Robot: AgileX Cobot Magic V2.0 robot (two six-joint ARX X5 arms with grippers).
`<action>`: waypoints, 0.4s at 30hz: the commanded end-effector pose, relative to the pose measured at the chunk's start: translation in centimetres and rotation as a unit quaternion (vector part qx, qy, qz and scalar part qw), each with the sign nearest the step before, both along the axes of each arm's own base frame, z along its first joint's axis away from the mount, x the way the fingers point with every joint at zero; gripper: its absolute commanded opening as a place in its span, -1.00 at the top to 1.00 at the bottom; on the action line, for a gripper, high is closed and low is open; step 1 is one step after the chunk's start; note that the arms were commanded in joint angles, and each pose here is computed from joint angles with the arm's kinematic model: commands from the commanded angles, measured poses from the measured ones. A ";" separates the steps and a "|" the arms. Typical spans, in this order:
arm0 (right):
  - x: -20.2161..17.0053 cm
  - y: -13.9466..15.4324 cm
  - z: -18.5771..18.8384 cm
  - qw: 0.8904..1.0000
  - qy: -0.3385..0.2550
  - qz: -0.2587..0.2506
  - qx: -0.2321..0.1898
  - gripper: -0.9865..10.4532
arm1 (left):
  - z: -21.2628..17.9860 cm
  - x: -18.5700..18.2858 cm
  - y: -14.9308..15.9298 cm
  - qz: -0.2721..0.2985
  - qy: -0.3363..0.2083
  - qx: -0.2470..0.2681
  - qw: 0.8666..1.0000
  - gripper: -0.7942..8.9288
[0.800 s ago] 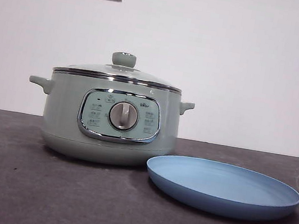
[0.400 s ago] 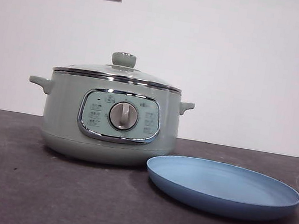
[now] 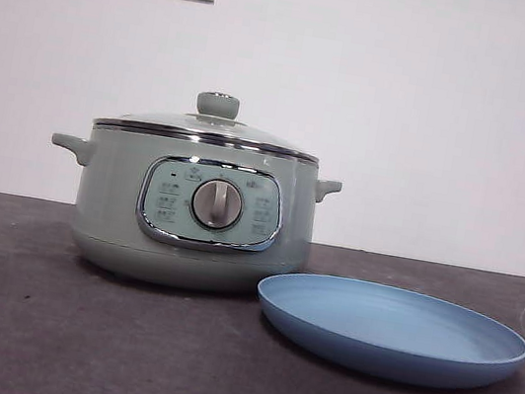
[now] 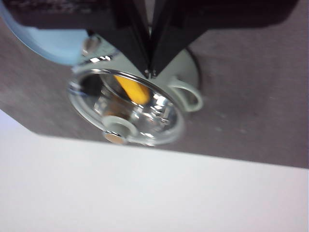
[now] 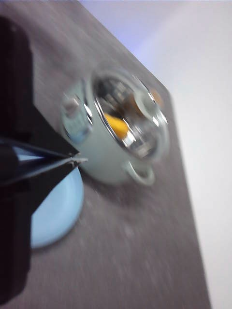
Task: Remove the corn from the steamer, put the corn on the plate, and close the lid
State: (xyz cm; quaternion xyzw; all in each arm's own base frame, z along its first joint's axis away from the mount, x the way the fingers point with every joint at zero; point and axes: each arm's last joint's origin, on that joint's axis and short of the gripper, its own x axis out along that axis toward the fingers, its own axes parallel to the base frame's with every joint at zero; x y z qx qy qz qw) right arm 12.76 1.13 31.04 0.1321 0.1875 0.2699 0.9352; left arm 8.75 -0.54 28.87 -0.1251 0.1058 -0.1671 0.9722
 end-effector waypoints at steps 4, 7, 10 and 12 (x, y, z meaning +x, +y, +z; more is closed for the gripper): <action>1.8 0.6 3.3 0.994 0.016 0.103 -0.024 0.85 | 2.6 1.1 -0.2 -0.066 0.040 0.020 0.997 0.85; 2.3 1.1 4.4 0.988 0.037 0.145 -0.031 0.85 | 3.8 1.7 -0.3 -0.100 0.064 0.019 0.993 0.85; 2.4 1.8 5.0 0.981 0.062 0.176 -0.045 0.85 | 4.7 2.1 -0.4 -0.130 0.080 0.019 0.988 0.85; 2.4 2.2 5.1 0.977 0.072 0.196 -0.053 0.85 | 5.2 2.3 -0.4 -0.141 0.088 0.021 0.986 0.85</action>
